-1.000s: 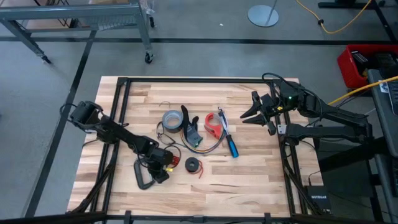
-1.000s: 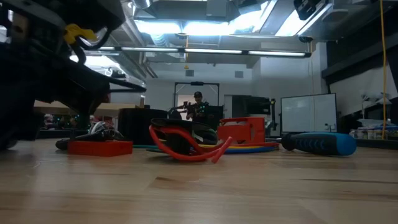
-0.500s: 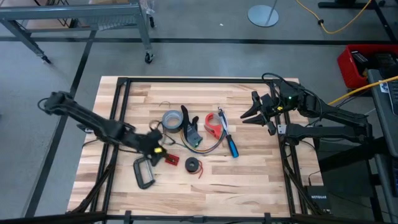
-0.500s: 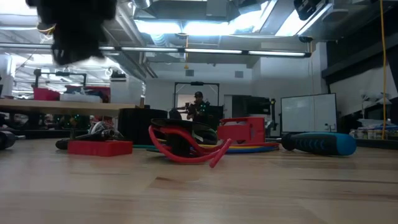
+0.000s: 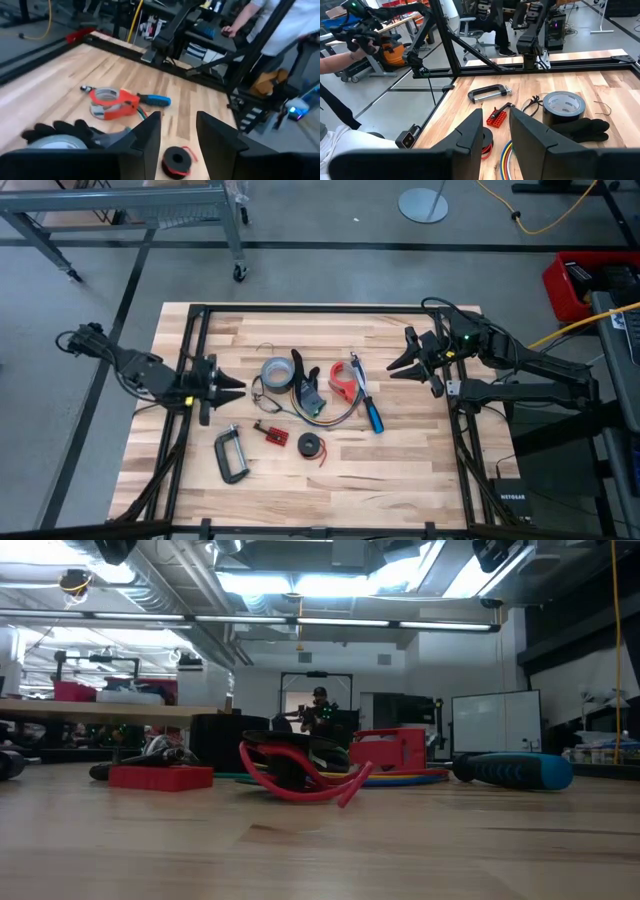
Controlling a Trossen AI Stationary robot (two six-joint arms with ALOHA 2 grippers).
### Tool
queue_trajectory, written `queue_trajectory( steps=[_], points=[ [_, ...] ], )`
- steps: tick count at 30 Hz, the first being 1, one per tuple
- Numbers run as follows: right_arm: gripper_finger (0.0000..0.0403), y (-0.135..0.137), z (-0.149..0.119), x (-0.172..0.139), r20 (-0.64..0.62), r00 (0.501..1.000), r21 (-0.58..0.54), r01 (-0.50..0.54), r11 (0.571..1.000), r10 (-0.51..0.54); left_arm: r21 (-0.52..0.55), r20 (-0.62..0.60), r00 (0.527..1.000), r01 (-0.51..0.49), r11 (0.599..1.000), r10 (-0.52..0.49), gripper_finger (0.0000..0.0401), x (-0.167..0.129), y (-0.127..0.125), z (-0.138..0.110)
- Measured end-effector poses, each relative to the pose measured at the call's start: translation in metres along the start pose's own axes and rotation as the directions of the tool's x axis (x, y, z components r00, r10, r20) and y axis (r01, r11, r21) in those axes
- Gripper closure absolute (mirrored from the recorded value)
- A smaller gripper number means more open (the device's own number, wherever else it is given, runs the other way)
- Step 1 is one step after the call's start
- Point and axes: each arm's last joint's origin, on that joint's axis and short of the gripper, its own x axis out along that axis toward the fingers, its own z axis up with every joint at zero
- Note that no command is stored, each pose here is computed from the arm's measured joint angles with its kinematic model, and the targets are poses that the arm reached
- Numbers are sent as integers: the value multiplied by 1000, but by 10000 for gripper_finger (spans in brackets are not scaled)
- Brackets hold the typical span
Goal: Coil cords
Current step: Return to Home Position
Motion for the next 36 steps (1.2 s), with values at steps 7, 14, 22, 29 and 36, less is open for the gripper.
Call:
queue_trajectory(
  steps=[7,14,22,29,36],
  points=[
    [303,0,0,0,0,1000,-3,0,1000,0,38,-91,993,-66,997,69,284,1,7,-14],
    [303,0,0,0,0,1000,-4,0,1000,0,42,-83,959,-269,962,272,284,13,26,-58],
    [303,1,1,-1,8,1000,-27,0,1000,0,-68,-45,964,-265,962,263,284,28,39,-105],
    [303,1,1,-2,12,1000,-35,0,999,1,-67,32,979,-197,978,200,284,33,46,-127],
    [303,1,1,-2,13,1000,-35,0,999,1,-18,83,995,-49,999,51,284,34,49,-139]
  ],
)
